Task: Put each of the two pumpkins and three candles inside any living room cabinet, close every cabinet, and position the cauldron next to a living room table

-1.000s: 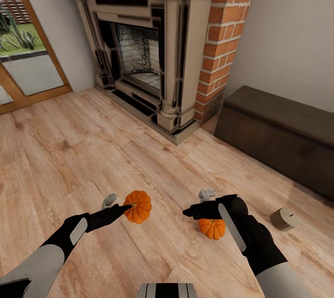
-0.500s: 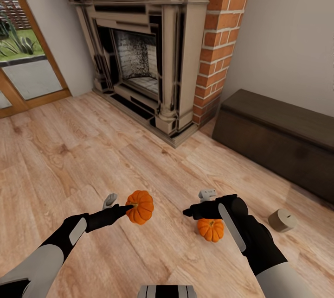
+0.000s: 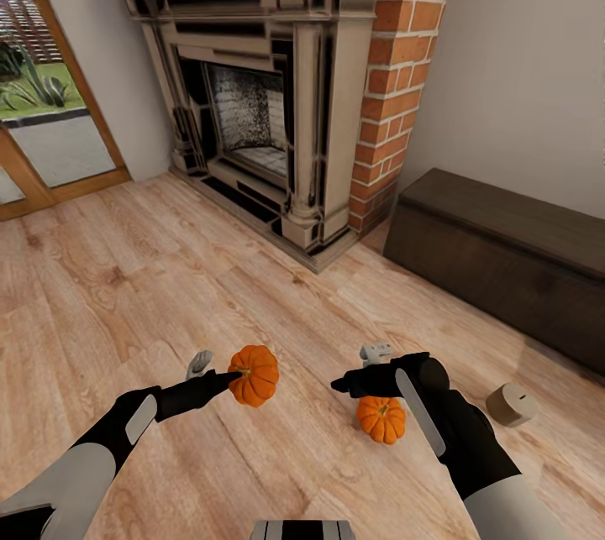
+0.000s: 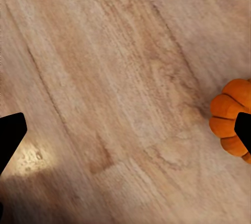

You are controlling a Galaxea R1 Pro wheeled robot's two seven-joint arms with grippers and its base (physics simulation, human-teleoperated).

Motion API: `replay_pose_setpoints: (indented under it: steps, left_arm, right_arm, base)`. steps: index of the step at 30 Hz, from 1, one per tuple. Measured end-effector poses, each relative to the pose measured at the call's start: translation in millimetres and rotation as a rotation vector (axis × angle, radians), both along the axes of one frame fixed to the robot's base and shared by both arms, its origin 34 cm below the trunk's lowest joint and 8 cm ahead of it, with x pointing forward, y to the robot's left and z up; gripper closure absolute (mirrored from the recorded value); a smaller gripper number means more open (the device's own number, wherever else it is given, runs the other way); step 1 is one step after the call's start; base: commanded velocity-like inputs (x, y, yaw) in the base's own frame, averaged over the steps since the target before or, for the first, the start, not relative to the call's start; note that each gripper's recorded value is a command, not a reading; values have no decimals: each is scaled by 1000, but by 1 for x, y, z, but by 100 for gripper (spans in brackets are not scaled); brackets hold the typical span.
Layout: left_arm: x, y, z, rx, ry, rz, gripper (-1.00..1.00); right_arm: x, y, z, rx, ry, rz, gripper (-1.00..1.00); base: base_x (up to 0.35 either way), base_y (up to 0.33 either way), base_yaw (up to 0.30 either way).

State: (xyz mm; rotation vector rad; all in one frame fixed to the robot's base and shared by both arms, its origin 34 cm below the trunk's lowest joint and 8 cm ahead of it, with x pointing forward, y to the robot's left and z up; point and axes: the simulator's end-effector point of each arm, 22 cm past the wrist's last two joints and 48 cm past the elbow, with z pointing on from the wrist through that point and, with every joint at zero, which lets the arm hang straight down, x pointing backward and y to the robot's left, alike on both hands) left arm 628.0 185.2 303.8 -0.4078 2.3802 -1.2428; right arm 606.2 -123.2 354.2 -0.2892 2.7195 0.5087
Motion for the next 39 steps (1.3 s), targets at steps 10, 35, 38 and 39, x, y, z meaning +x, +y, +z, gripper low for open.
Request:
replay_pose_setpoints:
  steps: [10, 35, 38, 39]
  left_arm:
    - [3, 1, 9, 1, -16, 1, 100]
    - [10, 1, 29, -1, -53, 2, 100]
    - [11, 1, 32, -1, -57, 2, 100]
    - [11, 0, 32, 0, -57, 0, 100]
  right_arm:
    - [2, 0, 8, 0, -16, 1, -100]
    - [7, 0, 28, 0, -53, 0, -100]
    - [8, 0, 30, 0, -57, 0, -100]
    - [8, 0, 31, 1, -58, -1, -100]
  base:
    - [0, 0, -84]
    - [8, 109, -172]
    - [22, 140, -188]
    - [6, 38, -122]
